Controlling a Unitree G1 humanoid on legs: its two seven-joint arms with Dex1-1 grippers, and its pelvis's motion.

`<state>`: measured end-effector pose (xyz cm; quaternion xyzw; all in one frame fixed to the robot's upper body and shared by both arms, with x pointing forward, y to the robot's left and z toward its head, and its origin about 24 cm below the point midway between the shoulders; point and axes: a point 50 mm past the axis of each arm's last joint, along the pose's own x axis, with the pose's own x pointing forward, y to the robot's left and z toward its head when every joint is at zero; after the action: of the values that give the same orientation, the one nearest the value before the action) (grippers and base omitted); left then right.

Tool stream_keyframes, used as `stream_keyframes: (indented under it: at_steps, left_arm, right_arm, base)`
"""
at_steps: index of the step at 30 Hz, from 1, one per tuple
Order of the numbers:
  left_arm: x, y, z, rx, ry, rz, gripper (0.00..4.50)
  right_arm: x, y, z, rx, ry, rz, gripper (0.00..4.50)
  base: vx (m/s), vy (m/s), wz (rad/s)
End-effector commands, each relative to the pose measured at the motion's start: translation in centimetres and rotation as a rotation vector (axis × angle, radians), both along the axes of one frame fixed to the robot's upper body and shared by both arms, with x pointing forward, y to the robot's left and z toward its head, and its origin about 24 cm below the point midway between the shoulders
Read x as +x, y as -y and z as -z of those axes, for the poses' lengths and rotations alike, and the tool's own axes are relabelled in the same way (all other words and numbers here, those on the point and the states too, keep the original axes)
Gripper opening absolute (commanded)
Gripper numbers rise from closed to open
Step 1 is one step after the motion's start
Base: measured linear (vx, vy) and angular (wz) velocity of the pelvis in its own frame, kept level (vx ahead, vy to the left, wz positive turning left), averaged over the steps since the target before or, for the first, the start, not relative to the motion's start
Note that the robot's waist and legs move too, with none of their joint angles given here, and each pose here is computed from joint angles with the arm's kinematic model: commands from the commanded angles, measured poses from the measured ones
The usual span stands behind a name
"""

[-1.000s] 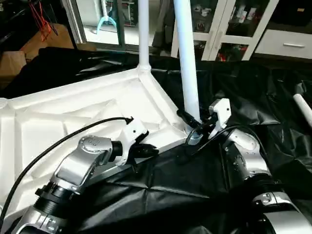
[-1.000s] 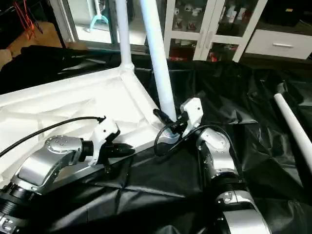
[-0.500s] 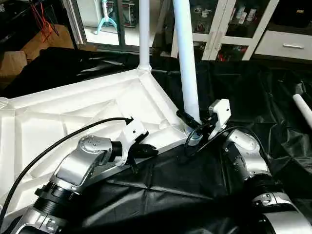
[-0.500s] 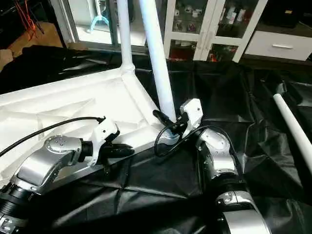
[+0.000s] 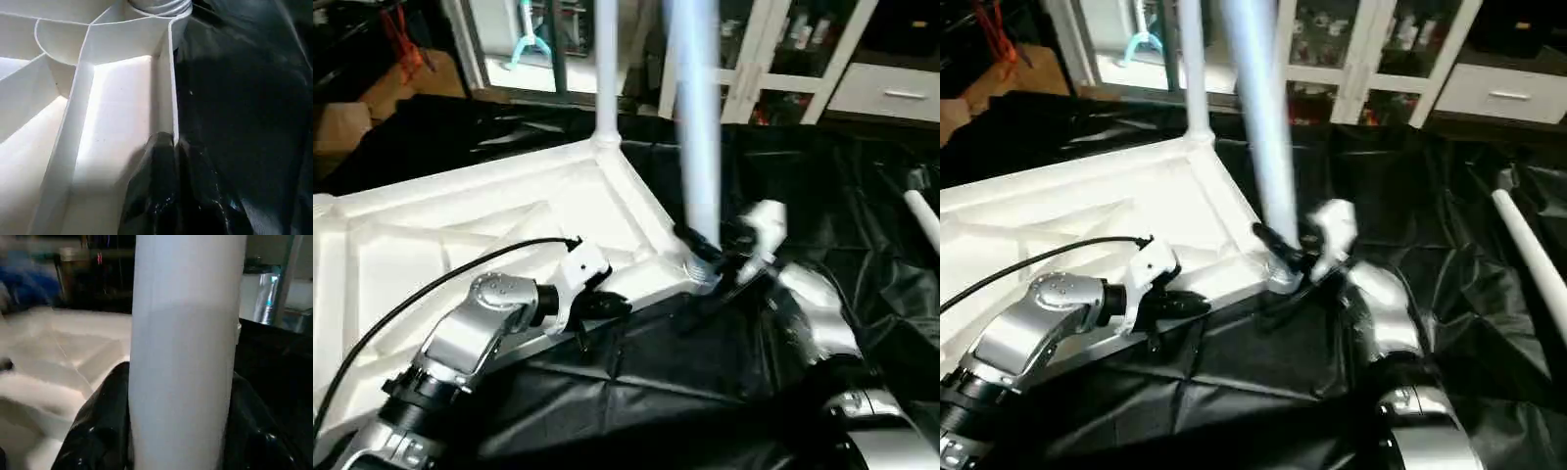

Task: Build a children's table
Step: Insert table leg to table base

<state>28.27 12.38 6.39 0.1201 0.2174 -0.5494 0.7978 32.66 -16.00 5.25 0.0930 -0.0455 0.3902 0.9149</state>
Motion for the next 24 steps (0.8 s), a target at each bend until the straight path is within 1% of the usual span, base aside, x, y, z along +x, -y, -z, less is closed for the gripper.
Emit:
stream_keyframes:
  at_steps: [1, 6, 9, 10, 11, 12, 14, 16, 17, 18, 19, 20, 21, 23, 24]
  left_arm:
    - [-0.8, 1.0, -1.1, -0.079, 0.038, 0.147, 0.0]
    - [-0.8, 0.9, -1.1, -0.073, 0.043, 0.148, 0.0]
    - [-0.7, 0.9, -1.1, -0.064, 0.08, 0.144, 0.0]
    - [-0.6, 1.0, -1.2, -0.086, 0.073, 0.152, 0.29]
    - [-0.5, 0.9, -1.3, -0.092, 0.08, 0.148, 0.29]
    - [-0.5, 0.8, -1.4, -0.096, 0.084, 0.146, 0.58]
    - [-0.3, 0.7, -1.6, -0.11, 0.095, 0.138, 0.65]
    - [-0.2, 0.5, -2.2, -0.155, 0.098, 0.129, 0.87]
    - [-0.1, 0.4, -2.6, -0.185, 0.099, 0.121, 0.99]
    - [0.0, 0.2, -3.2, -0.224, 0.099, 0.112, 0.99]
    - [0.0, 0.1, -3.4, -0.236, 0.1, 0.109, 1.07]
    - [0.2, -0.1, -4.0, -0.27, 0.105, 0.1, 1.15]
    - [0.2, -0.1, -4.0, -0.27, 0.105, 0.1, 1.23]
    - [0.7, -0.9, -5.7, -0.384, 0.109, 0.06, 1.37]
    - [1.2, -1.1, -6.6, -0.429, 0.131, 0.019, 1.44]
  right_arm:
    - [-0.6, 2.0, 1.3, 0.072, -0.079, 0.085, 1.85]
    - [-0.6, 1.9, 1.3, 0.074, -0.077, 0.076, 1.85]
    - [-0.4, 1.8, 1.0, 0.09, -0.069, 0.07, 1.85]
    - [-0.4, 1.9, 0.8, 0.1, -0.062, 0.068, 1.85]
    - [-0.4, 2.0, 0.6, 0.113, -0.056, 0.068, 1.85]
    - [-0.4, 2.1, 0.5, 0.121, -0.051, 0.069, 1.85]
    - [-0.3, 2.2, 0.2, 0.135, -0.041, 0.072, 1.85]
    - [-0.2, 2.3, -0.4, 0.156, -0.02, 0.077, 1.85]
    - [-0.1, 2.4, -0.8, 0.178, -0.008, 0.083, 1.85]
    - [0.2, 2.5, -1.4, 0.216, 0.005, 0.097, 1.85]
    - [0.2, 2.5, -1.6, 0.221, 0.011, 0.096, 1.85]
    - [0.4, 2.5, -2.2, 0.233, 0.029, 0.091, 1.85]
    - [0.4, 2.5, -2.2, 0.233, 0.029, 0.091, 1.85]
    - [0.8, 2.6, -3.6, 0.25, 0.073, 0.085, 1.85]
    - [1.0, 2.7, -4.1, 0.263, 0.08, 0.087, 1.85]
  base:
    - [0.0, 0.0, 0.0]
    - [0.0, 0.0, 0.0]
    - [0.0, 0.0, 0.0]
    - [0.0, 0.0, 0.0]
    - [0.0, 0.0, 0.0]
    - [0.0, 0.0, 0.0]
    - [0.0, 0.0, 0.0]
    - [0.0, 0.0, 0.0]
    - [0.0, 0.0, 0.0]
    - [0.0, 0.0, 0.0]
    - [0.0, 0.0, 0.0]
    - [0.0, 0.0, 0.0]
    - [0.0, 0.0, 0.0]
    - [0.0, 0.0, 0.0]
    - [0.0, 0.0, 0.0]
